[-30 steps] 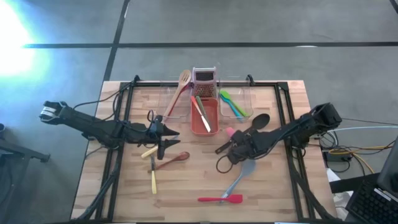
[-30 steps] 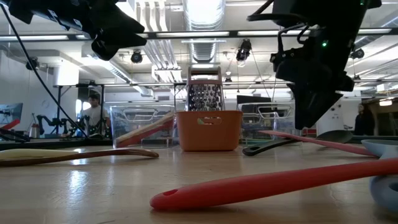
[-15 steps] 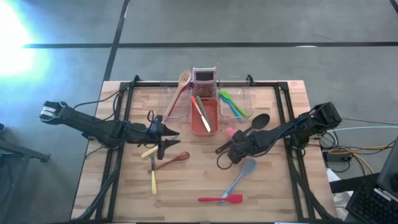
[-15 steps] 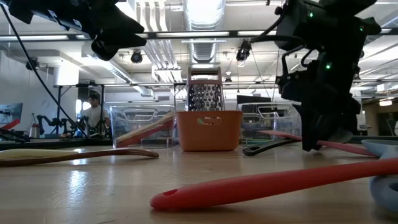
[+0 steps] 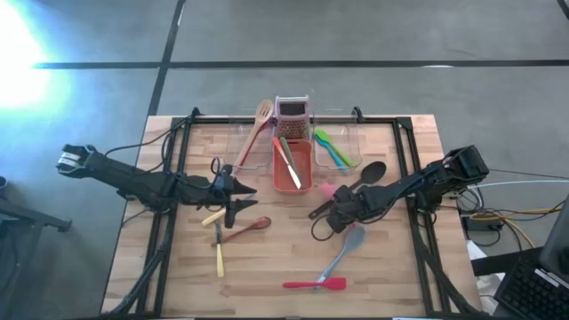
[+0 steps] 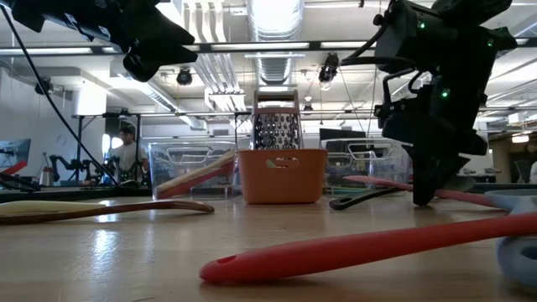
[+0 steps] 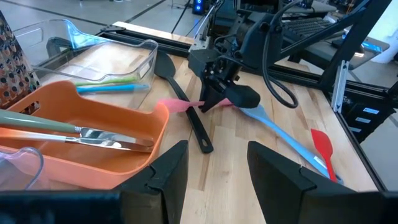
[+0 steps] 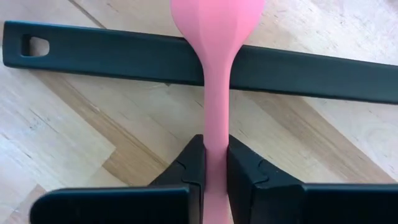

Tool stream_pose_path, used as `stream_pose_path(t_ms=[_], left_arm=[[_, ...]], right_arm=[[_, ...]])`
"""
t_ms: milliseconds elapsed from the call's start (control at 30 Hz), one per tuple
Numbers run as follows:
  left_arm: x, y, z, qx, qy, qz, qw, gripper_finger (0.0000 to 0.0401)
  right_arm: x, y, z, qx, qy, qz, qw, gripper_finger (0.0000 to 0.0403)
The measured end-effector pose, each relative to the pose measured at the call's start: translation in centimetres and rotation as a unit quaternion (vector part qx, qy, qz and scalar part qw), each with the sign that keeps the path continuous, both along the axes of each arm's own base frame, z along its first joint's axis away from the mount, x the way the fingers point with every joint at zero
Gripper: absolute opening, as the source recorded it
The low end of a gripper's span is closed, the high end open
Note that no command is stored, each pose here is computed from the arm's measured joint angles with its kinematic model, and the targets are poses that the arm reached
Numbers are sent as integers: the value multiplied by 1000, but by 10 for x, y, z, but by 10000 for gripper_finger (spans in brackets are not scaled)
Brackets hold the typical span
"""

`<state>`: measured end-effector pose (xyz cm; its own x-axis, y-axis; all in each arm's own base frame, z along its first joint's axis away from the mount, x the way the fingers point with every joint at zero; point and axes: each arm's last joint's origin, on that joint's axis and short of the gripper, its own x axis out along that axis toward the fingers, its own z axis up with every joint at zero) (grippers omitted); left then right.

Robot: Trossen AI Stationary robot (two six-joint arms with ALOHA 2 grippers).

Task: Pick & Place Kitchen Items
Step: Put the pink spatula into the right transparent bin

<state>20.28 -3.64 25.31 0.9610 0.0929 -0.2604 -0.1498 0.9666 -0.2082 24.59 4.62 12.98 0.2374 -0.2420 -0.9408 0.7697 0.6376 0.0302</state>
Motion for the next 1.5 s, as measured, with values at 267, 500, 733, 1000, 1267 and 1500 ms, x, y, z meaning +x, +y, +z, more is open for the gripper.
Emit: stream_pose_path(t_ms=[267, 500, 733, 1000, 1267, 1500], left_arm=[[0, 0, 0, 0, 1, 0, 1000, 168], [0, 0, 0, 0, 2, 0, 1000, 168], [0, 0, 0, -2, 2, 1, 1000, 168], [0, 0, 0, -3, 1, 1, 1000, 168], [0, 0, 0, -3, 1, 1, 1000, 168], [0, 0, -2, 5, 9, 0, 1000, 168]], right_arm=[[3, 1, 9, 6, -6, 14, 1000, 26], [0, 1, 55, -1, -25, 32, 999, 26], [-12, -13, 123, -63, -86, 35, 994, 26], [-19, -70, 187, -117, -161, -8, 980, 25], [-4, -155, 201, -52, -153, -11, 987, 25], [11, -209, 174, 7, -116, -29, 993, 25]])
